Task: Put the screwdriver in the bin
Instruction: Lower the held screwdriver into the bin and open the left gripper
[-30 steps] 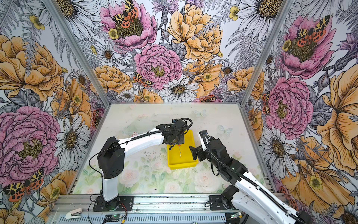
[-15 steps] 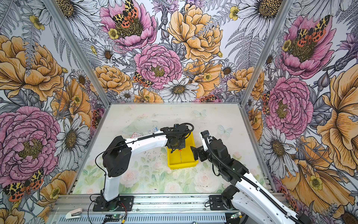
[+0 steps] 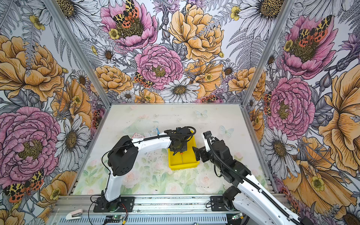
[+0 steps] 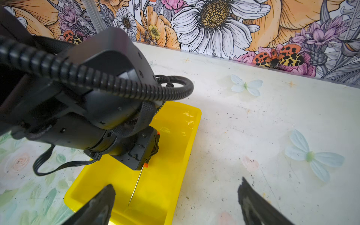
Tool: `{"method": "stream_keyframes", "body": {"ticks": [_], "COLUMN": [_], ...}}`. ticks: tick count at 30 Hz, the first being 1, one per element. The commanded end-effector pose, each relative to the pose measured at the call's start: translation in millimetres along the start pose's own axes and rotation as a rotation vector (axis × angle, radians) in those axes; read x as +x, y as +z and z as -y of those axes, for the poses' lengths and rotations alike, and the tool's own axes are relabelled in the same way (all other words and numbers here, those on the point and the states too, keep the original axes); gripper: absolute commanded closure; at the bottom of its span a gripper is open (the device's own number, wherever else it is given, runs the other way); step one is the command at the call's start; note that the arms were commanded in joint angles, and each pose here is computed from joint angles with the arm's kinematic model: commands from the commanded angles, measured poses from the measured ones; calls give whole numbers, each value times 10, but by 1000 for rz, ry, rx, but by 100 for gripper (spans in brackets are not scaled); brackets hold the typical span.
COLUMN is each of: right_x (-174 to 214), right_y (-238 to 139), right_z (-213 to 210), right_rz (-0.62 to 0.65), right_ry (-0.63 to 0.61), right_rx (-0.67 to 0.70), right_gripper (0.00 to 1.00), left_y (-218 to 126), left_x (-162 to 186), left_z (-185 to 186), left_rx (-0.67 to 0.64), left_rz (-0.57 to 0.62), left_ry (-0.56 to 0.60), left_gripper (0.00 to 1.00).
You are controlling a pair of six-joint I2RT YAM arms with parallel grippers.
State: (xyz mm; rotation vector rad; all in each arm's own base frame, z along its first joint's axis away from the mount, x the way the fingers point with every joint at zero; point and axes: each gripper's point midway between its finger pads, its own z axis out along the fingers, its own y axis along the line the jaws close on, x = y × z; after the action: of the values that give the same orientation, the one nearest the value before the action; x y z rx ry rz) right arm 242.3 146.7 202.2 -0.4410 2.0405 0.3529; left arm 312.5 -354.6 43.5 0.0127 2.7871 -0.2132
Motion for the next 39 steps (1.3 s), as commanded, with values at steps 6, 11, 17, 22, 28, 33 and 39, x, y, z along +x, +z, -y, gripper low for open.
{"method": "stream_keyframes", "body": {"ticks": [6, 11, 17, 22, 28, 33, 39], "right_x": [17, 21, 12, 2, 0, -30, -36], "right_y": [-20, -19, -31, -51, -53, -84, -111], "right_z": [9, 15, 26, 35, 40, 42, 56], "right_rz": [6, 6, 12, 22, 23, 40, 52], "right_ry": [20, 24, 27, 29, 31, 34, 32], "right_rx": [-5, -3, 0, 3, 4, 2, 6], "right_gripper": [0, 1, 0, 0, 0, 1, 1], "left_y": [94, 151, 185, 194, 184, 176, 132], "left_x": [37, 57, 73, 77, 61, 58, 15], "left_z": [5, -5, -21, -41, -50, -48, -46], "left_rx": [9, 2, -7, -13, -16, -15, -9], "left_rz": [-17, -25, -29, -28, -22, -21, -9], "left_ry": [-24, -25, -29, -35, -39, -39, -43], "left_gripper": [87, 85, 85, 80, 69, 64, 59]}}
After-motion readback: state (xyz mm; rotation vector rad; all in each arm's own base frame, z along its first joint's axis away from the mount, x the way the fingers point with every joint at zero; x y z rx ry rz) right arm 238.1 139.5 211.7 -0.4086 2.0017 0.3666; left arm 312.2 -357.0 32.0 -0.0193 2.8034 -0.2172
